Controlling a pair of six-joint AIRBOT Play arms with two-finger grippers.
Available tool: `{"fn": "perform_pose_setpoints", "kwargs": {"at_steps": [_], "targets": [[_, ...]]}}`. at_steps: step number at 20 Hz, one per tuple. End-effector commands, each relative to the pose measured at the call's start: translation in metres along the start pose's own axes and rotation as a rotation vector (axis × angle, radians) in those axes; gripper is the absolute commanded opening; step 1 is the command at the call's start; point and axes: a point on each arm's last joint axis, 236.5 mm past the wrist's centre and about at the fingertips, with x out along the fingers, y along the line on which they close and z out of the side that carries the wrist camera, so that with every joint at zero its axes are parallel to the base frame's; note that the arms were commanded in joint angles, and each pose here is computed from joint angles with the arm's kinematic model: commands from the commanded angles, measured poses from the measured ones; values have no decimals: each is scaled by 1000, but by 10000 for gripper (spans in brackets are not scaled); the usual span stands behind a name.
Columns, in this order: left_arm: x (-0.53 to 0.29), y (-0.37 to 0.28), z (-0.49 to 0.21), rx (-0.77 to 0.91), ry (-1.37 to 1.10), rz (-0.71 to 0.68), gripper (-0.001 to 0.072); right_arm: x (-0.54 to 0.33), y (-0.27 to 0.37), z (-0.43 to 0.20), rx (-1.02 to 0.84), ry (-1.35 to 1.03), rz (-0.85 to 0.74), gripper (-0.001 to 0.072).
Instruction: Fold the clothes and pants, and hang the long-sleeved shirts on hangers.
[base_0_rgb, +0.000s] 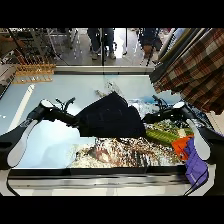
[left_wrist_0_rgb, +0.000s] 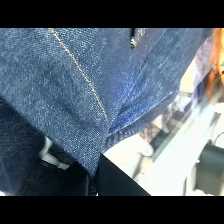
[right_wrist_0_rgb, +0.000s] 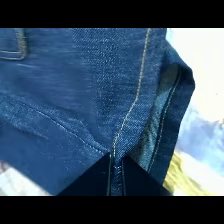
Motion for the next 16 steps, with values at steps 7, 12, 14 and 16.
{"fn": "perform_pose_setpoints", "kwargs": {"at_steps": [7,12,14,16], "targets": [[-223,-252,8,355,-439,-627,24,-249,208,86,-510,-467,-199,29],[-304,-398,-83,684,-547,-787,24,-354,358,43,-771,-724,-324,30],[-312,-426,-117,768,-557,-792,25,-389,398,22,-843,-858,-413,30],[-317,-444,-140,824,-566,-804,25,-423,429,2,-895,-992,-514,30]]}}
